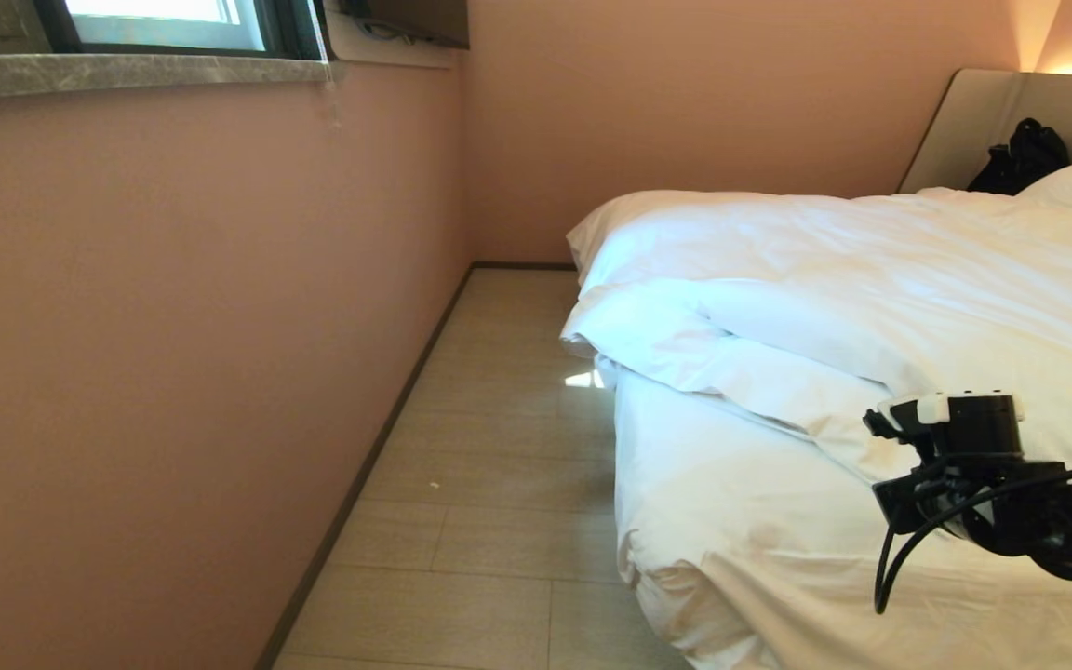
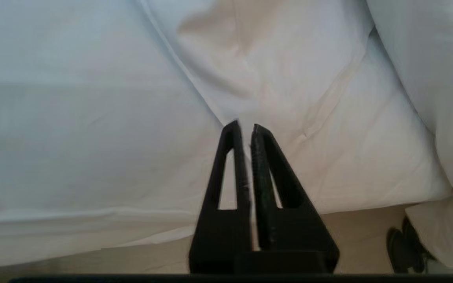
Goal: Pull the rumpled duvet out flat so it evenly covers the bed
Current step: Hold the folded corner of the quilt
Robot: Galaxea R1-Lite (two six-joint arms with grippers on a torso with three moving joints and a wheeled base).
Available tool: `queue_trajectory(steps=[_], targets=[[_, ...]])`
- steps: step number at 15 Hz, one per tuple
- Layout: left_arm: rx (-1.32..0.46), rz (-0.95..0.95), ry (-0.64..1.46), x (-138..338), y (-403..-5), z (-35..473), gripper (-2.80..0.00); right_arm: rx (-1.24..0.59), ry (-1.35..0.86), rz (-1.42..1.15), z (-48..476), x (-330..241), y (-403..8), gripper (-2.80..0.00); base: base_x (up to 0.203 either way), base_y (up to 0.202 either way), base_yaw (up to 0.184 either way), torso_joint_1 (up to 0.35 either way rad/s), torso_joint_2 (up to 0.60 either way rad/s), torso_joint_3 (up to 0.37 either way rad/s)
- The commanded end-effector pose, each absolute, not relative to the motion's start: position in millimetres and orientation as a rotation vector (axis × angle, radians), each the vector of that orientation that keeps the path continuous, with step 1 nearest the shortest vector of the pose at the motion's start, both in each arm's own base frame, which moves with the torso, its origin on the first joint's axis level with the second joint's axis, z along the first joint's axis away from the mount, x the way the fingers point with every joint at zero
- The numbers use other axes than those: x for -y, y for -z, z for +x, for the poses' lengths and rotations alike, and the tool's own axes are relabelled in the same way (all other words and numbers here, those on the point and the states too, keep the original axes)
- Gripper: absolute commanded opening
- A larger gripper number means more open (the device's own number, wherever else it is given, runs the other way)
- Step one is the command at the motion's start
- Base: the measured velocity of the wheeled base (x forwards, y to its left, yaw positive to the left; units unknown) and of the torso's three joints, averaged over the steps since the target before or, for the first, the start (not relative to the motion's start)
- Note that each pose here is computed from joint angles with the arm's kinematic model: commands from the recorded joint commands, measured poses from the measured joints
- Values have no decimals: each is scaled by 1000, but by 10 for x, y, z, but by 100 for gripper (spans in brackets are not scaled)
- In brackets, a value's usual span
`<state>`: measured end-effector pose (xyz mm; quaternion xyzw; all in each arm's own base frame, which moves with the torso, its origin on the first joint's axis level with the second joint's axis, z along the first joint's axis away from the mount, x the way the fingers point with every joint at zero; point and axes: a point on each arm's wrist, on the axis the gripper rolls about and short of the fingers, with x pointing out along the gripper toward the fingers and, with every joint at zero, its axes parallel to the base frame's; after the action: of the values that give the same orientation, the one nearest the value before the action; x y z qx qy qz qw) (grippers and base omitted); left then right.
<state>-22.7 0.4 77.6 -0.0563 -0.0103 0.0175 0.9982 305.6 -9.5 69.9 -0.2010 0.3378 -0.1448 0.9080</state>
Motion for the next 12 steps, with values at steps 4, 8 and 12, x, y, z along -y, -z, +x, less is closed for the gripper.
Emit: queue_trajectory(steps=[4,8,12], targets=[[22,-114,-36,-4,-777,-227,-280,-675,299,-428,3211,90,-489,0,0,0,0,0,0,0],[22,-114,-36,-4,-777,-227,-280,-680,300,-447,3274,68,-446,0,0,0,0,0,0,0],[21,-114,-36,-4,-776,-227,-280,-695,349,-480,3344,75,-382,0,0,0,0,0,0,0]])
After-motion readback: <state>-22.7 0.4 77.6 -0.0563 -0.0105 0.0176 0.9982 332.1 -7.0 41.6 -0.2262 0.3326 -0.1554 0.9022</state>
